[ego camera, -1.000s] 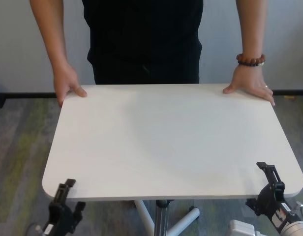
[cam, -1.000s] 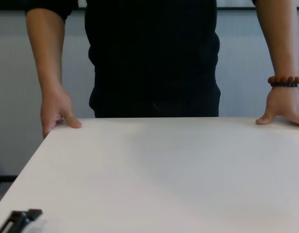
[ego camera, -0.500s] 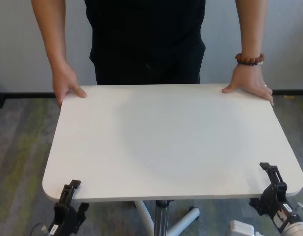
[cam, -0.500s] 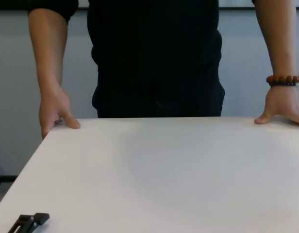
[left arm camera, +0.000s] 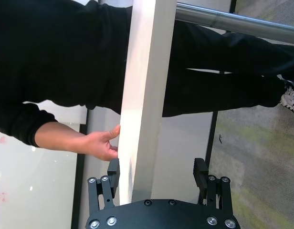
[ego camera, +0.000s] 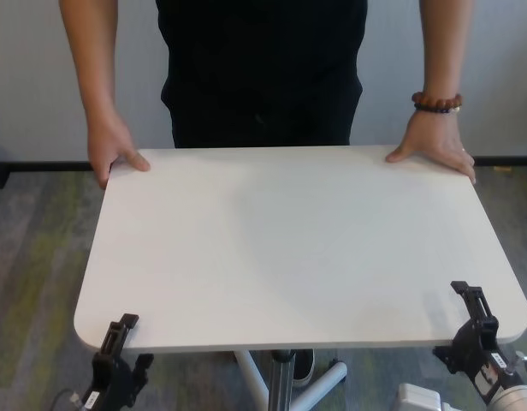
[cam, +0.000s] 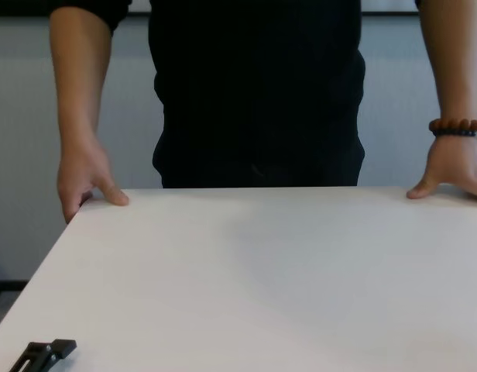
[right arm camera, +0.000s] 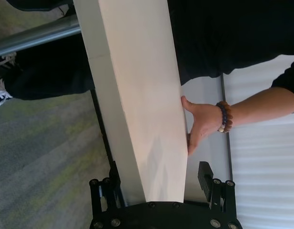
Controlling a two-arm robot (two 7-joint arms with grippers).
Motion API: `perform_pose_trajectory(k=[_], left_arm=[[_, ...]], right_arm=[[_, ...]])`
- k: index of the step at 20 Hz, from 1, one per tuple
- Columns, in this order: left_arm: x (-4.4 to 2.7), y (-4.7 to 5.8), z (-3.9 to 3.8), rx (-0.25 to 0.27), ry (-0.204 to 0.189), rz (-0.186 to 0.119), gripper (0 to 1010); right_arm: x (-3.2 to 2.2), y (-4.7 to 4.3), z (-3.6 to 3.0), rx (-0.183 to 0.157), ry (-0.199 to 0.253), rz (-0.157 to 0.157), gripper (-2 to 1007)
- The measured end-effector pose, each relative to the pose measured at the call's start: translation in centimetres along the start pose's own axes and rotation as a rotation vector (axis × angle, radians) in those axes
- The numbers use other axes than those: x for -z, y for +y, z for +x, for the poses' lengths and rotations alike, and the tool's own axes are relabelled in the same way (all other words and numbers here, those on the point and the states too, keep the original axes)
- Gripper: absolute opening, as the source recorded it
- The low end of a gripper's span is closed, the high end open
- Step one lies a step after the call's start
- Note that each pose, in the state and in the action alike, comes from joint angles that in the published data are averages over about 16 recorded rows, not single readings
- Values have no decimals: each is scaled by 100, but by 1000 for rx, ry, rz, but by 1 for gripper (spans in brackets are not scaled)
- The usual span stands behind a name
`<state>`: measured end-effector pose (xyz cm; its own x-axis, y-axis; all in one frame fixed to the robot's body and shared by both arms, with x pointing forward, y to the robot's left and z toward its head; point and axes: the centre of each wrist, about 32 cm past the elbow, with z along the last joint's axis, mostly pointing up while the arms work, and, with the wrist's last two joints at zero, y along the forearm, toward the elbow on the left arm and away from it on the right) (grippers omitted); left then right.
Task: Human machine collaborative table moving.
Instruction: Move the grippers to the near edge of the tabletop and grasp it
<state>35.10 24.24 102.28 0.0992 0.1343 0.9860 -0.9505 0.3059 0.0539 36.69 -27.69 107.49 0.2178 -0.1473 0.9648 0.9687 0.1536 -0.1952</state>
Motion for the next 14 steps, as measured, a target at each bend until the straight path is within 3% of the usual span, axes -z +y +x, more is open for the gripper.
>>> perform_pose_trajectory(k=[7,14], left_arm=[[3,5,5,0,2,0,1000],[4,7,8,-1,3,1,1000]], right_arm=[[9,24,0,-2,9,1,1000],[25,35,19,-22,57,-2,1000]])
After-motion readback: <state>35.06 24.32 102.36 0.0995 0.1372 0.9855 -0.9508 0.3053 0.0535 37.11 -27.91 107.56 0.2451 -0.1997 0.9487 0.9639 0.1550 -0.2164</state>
